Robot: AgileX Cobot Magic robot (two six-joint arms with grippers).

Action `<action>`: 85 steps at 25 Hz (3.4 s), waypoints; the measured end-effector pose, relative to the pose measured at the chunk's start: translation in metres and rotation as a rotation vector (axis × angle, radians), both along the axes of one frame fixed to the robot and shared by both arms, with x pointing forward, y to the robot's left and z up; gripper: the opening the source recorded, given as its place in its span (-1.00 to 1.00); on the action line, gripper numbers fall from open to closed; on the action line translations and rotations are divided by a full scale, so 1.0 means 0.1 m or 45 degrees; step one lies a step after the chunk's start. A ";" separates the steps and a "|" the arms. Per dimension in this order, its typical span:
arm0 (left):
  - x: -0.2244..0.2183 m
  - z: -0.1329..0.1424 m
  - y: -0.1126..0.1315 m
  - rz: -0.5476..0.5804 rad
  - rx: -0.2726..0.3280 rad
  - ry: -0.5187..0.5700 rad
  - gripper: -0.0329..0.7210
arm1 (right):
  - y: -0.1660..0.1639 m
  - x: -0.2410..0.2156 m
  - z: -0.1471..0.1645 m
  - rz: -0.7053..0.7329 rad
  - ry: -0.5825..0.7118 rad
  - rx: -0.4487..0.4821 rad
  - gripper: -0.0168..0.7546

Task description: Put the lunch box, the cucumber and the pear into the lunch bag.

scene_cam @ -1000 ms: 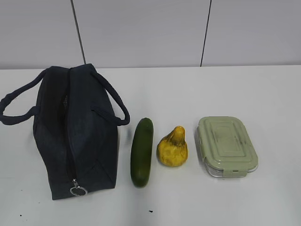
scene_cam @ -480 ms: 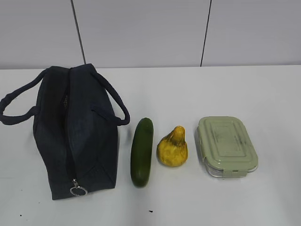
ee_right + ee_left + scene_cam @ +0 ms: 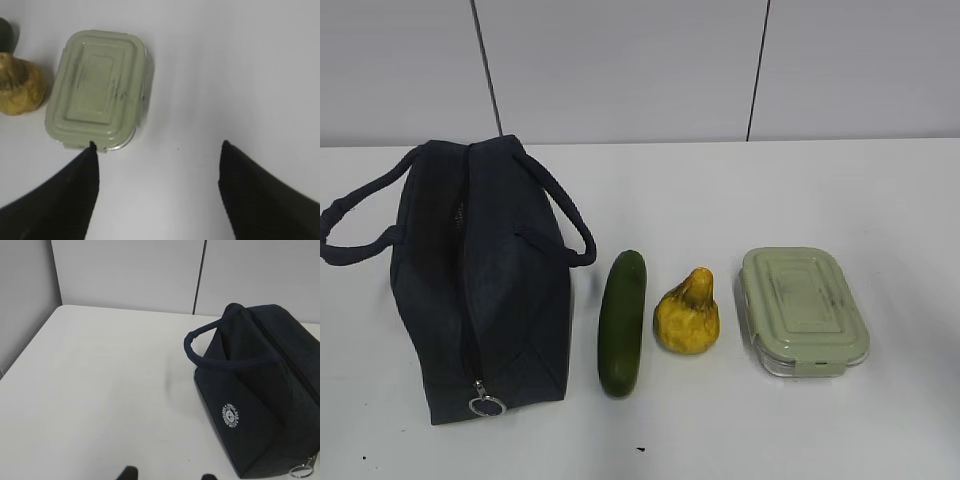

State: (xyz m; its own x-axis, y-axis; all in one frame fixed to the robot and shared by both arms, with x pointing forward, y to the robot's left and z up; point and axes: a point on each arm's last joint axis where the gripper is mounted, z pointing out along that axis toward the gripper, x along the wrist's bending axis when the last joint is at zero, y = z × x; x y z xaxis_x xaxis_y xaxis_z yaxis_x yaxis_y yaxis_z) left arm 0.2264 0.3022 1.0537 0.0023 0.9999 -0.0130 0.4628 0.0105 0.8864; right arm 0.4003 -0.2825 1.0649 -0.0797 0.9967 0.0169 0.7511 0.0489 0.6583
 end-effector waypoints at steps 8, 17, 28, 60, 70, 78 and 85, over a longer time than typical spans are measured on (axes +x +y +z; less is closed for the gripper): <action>0.00 0.00 0.00 0.000 0.000 0.000 -0.26 | -0.01 0.36 -0.01 0.021 -0.002 -0.106 0.53; 0.00 0.00 0.00 0.000 0.000 0.000 -0.26 | 0.02 0.75 0.04 0.018 0.040 -0.111 0.53; 0.00 0.00 0.00 0.000 0.000 0.000 -0.26 | 0.03 1.31 -0.19 0.111 0.242 0.256 0.02; 0.00 0.00 0.00 0.000 0.000 0.000 -0.26 | -0.49 1.59 -1.30 0.352 0.624 0.808 -0.10; 0.00 0.00 0.00 0.000 0.000 0.000 -0.26 | -0.52 1.63 -1.18 0.440 0.651 0.772 -0.09; 0.00 0.00 0.00 0.000 0.000 0.000 -0.26 | -0.55 1.67 -1.20 0.429 0.690 0.742 0.57; 0.00 0.00 0.00 0.000 0.000 0.000 -0.26 | -0.59 1.88 -1.47 0.393 0.720 0.831 0.62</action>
